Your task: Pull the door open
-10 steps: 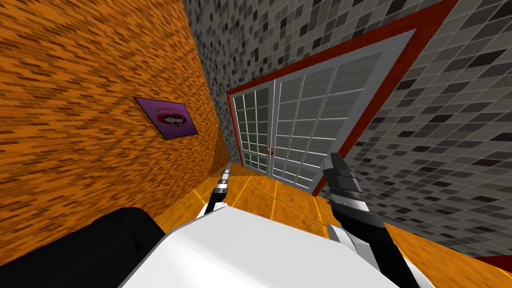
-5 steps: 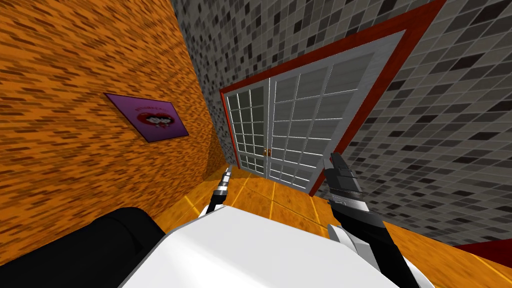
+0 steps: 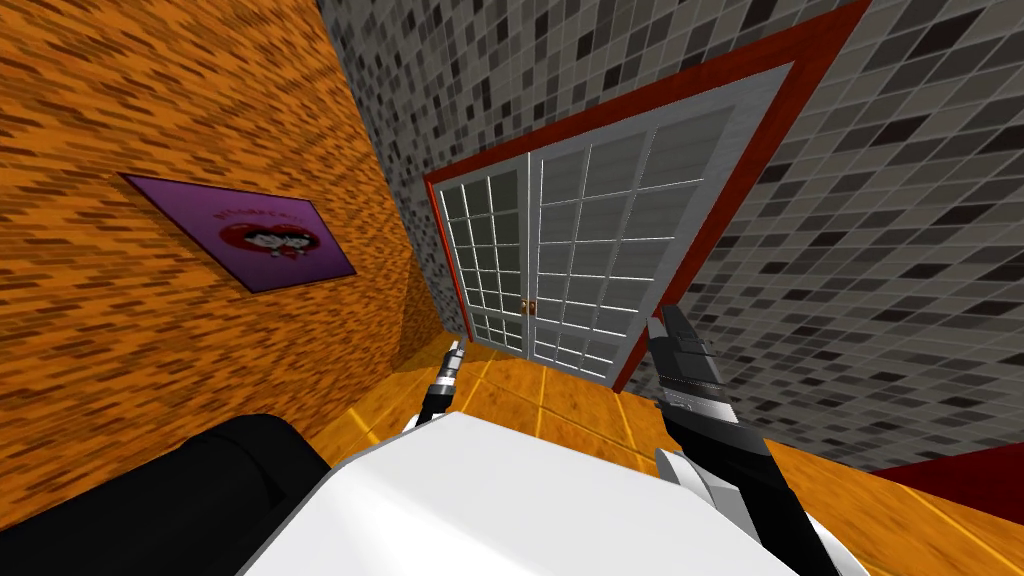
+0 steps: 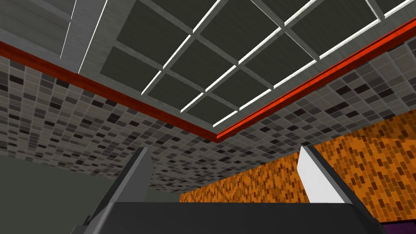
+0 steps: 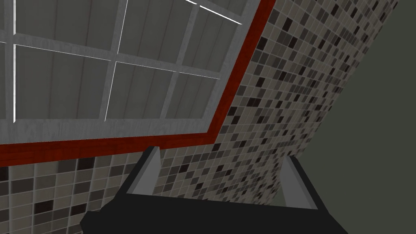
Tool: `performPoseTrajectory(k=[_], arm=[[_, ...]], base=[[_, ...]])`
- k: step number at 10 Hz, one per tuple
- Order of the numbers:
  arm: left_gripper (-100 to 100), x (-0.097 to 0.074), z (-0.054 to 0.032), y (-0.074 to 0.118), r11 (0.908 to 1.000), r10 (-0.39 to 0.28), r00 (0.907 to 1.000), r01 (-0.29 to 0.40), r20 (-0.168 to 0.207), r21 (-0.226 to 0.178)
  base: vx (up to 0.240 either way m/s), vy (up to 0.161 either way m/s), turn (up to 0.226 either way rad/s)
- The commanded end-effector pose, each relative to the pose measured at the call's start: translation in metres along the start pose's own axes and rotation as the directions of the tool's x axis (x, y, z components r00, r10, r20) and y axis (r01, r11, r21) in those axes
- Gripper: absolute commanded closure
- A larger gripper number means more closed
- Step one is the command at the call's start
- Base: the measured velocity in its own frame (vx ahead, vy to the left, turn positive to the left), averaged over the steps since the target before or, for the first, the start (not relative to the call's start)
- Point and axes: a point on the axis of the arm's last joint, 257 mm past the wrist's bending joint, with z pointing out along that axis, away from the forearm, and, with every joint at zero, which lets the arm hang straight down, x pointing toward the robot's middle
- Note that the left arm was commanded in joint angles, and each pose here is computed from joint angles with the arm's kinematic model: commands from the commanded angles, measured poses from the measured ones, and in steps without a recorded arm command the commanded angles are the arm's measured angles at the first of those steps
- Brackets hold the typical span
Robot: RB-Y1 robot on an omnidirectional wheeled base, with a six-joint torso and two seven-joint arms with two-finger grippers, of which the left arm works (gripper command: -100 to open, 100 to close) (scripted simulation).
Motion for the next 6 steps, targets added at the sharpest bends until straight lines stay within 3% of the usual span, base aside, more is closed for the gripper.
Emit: performPoseTrajectory(k=[1,6], arm=[[-100,0.005,-0.0051,0.009,0.9989,0.045,0.9989,-0.045,-0.014,-0.013],[-100,0.024,-0.0199,0.034,0.9838,0.17,0.9835,-0.173,-0.062,-0.047]], base=[[0.11,-0.037,-0.106],[0.114,-0.018,-0.104]])
